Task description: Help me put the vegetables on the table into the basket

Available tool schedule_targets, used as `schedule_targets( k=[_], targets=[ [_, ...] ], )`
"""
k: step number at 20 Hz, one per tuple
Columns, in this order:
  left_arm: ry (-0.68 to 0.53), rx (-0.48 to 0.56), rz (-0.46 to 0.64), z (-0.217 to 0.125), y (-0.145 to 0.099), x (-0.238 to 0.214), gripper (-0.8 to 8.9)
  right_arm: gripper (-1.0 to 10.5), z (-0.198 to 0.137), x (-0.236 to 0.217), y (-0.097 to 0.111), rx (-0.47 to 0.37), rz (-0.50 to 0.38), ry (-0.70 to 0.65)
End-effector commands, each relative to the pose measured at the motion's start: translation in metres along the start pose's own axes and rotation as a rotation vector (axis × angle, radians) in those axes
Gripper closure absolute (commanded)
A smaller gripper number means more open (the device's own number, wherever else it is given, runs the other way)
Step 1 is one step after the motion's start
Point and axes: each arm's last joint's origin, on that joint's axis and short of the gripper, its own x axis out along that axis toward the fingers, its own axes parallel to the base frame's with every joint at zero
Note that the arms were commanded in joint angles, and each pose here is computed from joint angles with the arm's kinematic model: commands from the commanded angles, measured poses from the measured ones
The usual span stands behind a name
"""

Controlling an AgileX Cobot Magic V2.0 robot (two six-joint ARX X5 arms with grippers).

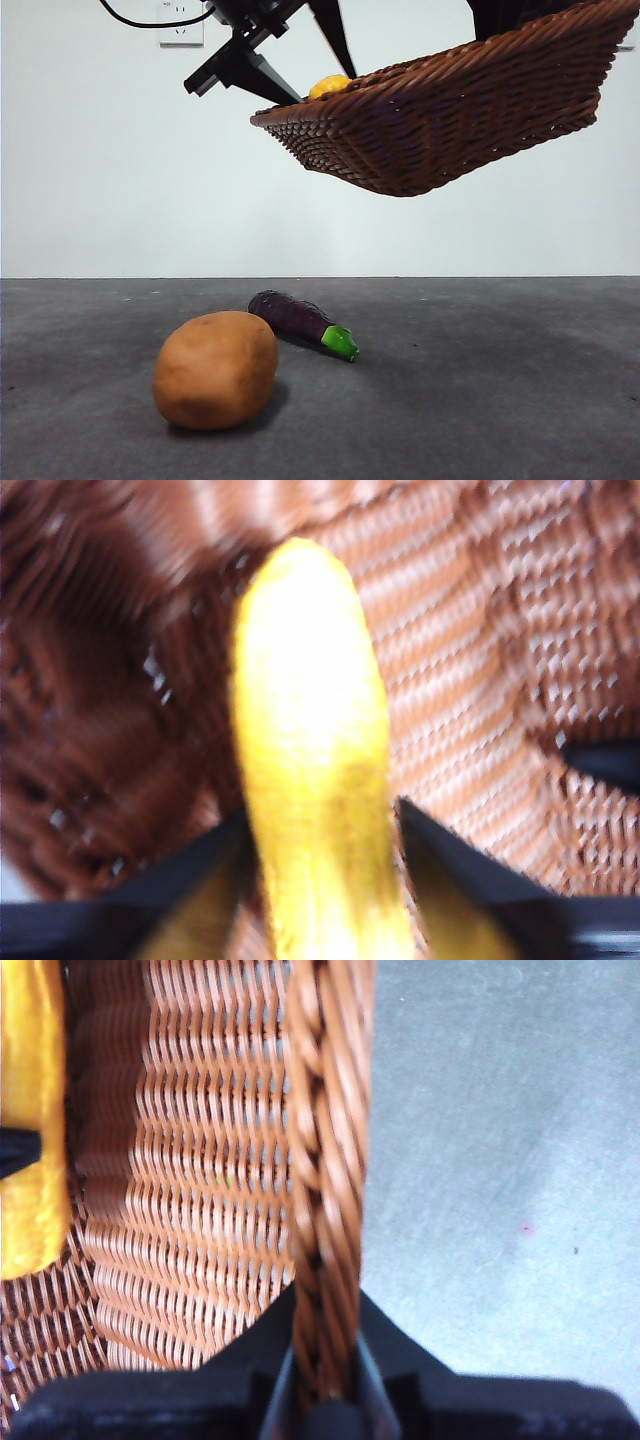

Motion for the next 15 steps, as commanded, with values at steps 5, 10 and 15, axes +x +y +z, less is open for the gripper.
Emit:
schedule_targets(
  k=[5,10,15],
  targets=[
    [-0.008,-0.023,-0.010,0.001,0.000,0.000,3.10,9.6,-0.002,0.001,0.000,0.008,-0.024,0.007],
    [0.008,0.146,-0.024,-0.016,-0.014,-0.056,3.10,9.6,-0.002,-0.002,-0.017,0.032,-0.077,0.017],
    [0.141,0.329,0.310,-0.061,-0.013,-0.103,3.10,9.6,-0.002,-0.005,-0.039,0.069,-0.069,0.008]
  ],
)
